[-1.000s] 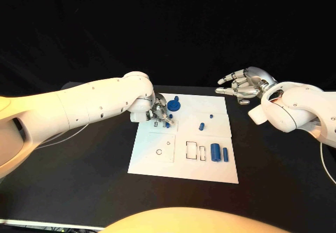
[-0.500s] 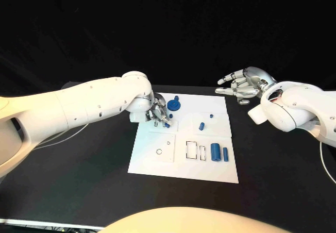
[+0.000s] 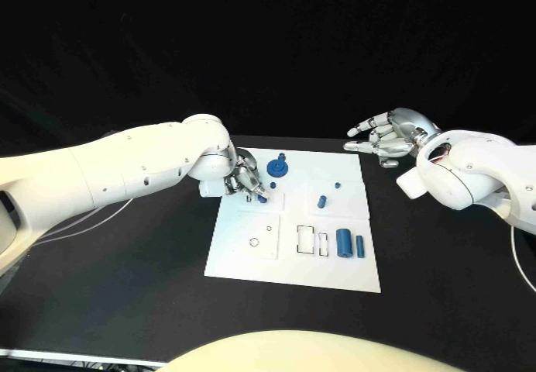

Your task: Assemble the parts on the task board

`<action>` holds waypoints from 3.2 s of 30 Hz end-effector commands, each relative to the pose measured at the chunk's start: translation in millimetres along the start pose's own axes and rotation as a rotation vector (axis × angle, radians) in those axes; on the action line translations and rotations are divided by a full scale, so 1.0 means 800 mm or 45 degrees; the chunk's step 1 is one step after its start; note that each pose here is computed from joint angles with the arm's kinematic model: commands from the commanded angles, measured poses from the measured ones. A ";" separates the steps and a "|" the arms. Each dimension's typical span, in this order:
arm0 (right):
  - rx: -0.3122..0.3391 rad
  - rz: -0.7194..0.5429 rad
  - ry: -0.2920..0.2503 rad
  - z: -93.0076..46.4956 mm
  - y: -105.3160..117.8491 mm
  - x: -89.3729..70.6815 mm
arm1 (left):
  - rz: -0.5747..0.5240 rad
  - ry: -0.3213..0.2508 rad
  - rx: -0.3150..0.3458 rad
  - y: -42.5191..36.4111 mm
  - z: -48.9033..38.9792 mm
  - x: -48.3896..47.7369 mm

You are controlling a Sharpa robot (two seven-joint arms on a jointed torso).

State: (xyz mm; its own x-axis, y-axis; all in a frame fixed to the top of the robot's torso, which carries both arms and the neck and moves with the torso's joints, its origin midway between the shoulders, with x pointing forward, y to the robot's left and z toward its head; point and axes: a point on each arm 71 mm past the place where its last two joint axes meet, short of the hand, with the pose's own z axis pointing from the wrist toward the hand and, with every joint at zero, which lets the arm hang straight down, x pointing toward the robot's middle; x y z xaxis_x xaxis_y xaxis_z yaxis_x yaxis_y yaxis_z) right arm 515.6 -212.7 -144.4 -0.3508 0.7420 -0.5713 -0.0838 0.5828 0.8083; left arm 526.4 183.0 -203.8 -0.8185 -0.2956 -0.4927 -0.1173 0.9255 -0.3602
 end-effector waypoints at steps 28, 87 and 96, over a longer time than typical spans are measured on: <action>-0.005 -0.014 0.019 -0.001 -0.001 0.000 | 0.214 -0.233 -0.009 -0.0095 0.004 0.011; -0.003 -0.015 0.026 0.001 -0.002 0.003 | 0.219 -0.056 -0.046 -0.0160 0.014 0.021; -0.003 -0.015 0.028 0.000 -0.003 0.004 | 0.202 -0.075 -0.044 -0.0174 0.015 0.019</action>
State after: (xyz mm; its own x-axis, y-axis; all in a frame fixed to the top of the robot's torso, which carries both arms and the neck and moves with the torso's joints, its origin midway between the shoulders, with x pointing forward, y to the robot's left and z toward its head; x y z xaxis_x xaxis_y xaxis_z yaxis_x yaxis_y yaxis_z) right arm 515.8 -213.5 -147.5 -0.3564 0.7382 -0.5728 -0.0773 0.5876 0.8054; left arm 525.7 167.7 -212.8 -0.7757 -0.1599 -0.6105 -0.0170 0.9723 -0.2330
